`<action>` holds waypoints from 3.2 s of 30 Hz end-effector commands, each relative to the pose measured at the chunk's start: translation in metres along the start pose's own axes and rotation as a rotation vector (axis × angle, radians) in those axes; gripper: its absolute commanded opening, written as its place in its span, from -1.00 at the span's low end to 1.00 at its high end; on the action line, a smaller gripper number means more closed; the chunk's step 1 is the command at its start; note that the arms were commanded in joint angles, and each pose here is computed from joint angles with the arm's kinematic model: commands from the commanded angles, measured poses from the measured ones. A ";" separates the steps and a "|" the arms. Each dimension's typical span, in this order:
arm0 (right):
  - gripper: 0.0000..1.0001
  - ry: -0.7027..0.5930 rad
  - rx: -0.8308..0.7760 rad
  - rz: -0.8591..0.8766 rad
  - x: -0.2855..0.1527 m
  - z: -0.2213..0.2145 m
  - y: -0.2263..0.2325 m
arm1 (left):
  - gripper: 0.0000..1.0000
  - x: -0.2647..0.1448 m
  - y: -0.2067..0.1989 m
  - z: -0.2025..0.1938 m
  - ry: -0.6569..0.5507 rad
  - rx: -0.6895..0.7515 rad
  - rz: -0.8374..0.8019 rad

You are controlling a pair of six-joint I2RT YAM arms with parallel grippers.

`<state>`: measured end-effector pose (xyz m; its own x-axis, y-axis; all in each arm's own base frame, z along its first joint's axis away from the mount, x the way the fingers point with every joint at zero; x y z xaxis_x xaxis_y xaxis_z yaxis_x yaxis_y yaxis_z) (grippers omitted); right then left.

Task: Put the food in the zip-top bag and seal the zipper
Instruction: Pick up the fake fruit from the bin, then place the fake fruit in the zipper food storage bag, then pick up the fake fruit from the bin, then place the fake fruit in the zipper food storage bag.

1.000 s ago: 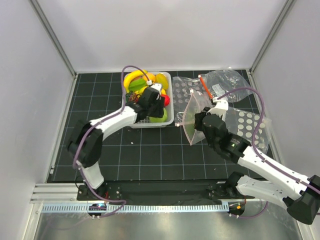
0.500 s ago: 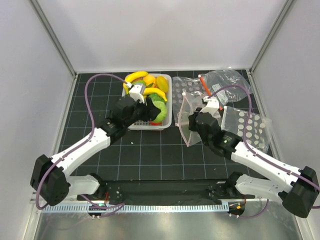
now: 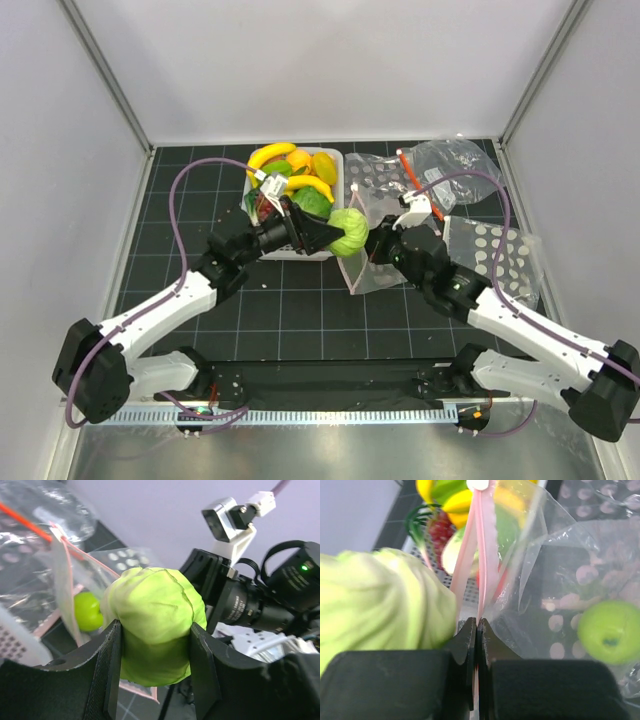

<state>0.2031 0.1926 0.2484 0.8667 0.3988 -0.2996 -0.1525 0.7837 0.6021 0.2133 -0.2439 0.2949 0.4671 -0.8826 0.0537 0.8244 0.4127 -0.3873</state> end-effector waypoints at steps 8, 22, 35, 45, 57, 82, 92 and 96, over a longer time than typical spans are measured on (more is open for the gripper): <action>-0.99 -0.178 0.117 0.245 -0.038 0.032 0.019 | -0.35 0.012 -0.004 0.001 -0.093 -0.039 -0.103; -0.98 -0.234 0.132 0.202 -0.044 0.039 0.012 | 0.03 0.052 0.000 -0.039 0.154 0.080 0.122; -0.98 -0.320 0.154 -0.055 -0.040 0.044 -0.014 | 0.99 0.028 -0.026 -0.014 0.127 0.223 0.222; -0.99 -0.328 0.113 -0.156 -0.035 0.044 -0.022 | 0.99 0.005 0.053 -0.013 0.254 0.262 0.734; -0.98 -0.325 0.102 -0.156 -0.035 0.044 -0.022 | 1.00 0.046 0.127 -0.071 0.701 0.170 0.797; -0.98 -0.279 0.091 -0.130 -0.028 0.038 -0.017 | 0.10 0.014 0.074 -0.014 0.300 0.158 0.626; -0.98 -0.161 0.070 0.048 -0.018 0.027 0.005 | 0.08 0.006 0.009 0.002 0.035 0.126 0.121; -0.98 -0.140 0.075 0.159 -0.023 0.026 0.015 | 0.09 0.017 -0.005 -0.005 0.055 0.128 -0.002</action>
<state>0.1965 0.1720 0.2537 0.9160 0.3287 -0.2301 -0.1163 0.7663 0.6318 0.2253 -0.2436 0.2703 0.5810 -0.8016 -0.1408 0.7539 0.5953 -0.2779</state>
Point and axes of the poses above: each gripper's point midway between its finger pads, its own x axis out along the fingers, its own y axis along the line the jaws close on, z = x × y, the point moved 8 cm from there along -x, back along the fingers, and after that the axes turned 13 degrees about x, right-handed, at the moved point
